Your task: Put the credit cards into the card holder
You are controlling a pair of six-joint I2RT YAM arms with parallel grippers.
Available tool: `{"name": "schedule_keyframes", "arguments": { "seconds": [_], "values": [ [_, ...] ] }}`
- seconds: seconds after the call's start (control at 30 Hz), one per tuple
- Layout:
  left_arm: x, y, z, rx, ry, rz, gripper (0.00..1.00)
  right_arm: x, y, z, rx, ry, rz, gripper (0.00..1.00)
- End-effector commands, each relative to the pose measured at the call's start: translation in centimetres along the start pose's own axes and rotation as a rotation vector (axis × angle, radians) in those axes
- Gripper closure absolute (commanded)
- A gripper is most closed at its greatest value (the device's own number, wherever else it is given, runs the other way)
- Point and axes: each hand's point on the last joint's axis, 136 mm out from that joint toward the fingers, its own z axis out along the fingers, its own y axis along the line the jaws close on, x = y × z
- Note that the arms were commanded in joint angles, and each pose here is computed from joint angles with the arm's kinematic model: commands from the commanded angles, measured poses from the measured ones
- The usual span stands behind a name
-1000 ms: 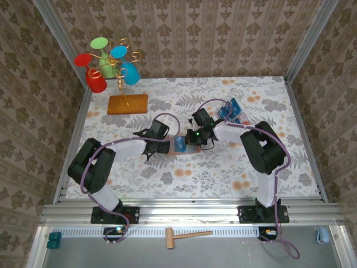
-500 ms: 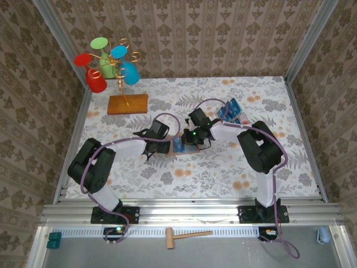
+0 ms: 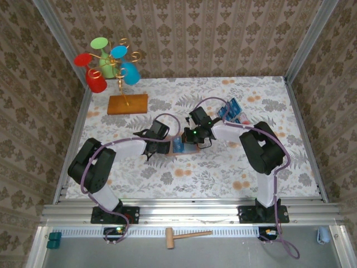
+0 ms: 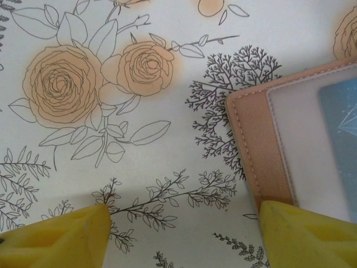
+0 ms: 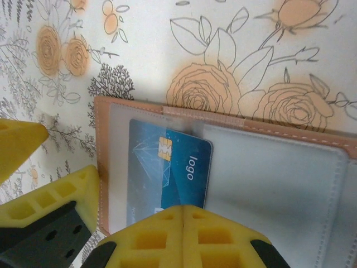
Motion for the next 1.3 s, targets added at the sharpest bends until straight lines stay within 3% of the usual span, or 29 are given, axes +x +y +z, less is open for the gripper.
{"name": "schedule_keyframes", "arguments": {
  "seconds": [0.0, 0.33, 1.27],
  "values": [
    [0.9, 0.2, 0.5, -0.006, 0.026, -0.004, 0.28, 0.1, -0.5, -1.0, 0.031, -0.007, -0.013, 1.00],
    [0.6, 0.2, 0.6, -0.004, 0.023, -0.001, 0.28, 1.0, -1.6, -0.1, 0.055, 0.017, 0.000, 1.00],
    [0.8, 0.0, 0.7, 0.005, 0.024, -0.003, 0.28, 1.5, 0.3, 2.4, 0.007, 0.059, 0.008, 1.00]
  ]
}}
